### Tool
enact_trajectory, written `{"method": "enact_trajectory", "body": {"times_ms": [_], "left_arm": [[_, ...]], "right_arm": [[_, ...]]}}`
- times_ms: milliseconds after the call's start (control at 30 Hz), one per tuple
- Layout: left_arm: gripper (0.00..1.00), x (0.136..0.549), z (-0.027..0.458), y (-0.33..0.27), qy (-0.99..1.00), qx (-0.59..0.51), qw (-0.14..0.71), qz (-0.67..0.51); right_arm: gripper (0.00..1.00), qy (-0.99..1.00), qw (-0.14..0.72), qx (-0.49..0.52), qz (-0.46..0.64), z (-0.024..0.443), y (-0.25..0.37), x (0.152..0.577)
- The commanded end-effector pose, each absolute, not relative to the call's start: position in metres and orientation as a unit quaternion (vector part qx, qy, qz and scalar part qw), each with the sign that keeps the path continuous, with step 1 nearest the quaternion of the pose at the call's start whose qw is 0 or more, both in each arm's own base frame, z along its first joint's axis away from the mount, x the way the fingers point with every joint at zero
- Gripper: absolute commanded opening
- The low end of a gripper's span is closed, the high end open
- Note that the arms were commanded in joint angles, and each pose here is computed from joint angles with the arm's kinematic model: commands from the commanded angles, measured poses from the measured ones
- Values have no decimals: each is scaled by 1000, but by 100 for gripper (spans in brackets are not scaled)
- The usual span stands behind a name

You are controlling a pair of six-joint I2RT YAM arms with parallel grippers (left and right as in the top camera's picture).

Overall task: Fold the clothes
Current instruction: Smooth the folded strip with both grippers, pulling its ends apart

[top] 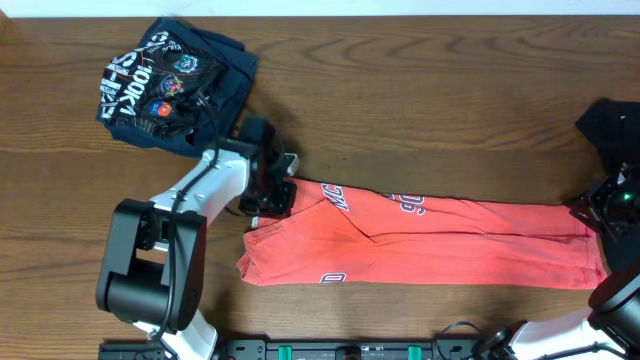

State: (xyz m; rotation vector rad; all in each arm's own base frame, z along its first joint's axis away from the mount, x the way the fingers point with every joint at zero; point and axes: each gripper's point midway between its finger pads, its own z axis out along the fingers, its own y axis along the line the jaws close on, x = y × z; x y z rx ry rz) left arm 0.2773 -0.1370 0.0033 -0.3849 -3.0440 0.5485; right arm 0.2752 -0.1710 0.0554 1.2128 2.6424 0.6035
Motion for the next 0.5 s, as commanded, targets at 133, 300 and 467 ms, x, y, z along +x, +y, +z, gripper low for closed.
{"method": "enact_trajectory", "body": {"times_ms": [133, 300, 467], "left_arm": [[6, 303, -30, -61, -1000, -13, -14, -4], [6, 315, -31, -26, -996, 78, -29, -9], [6, 315, -31, -32, -997, 73, -24, 29]], "right_arm": [[28, 877, 56, 442, 178, 52, -173, 263], [29, 881, 41, 443, 165, 45, -169, 257], [27, 889, 27, 420, 183, 33, -142, 260]]}}
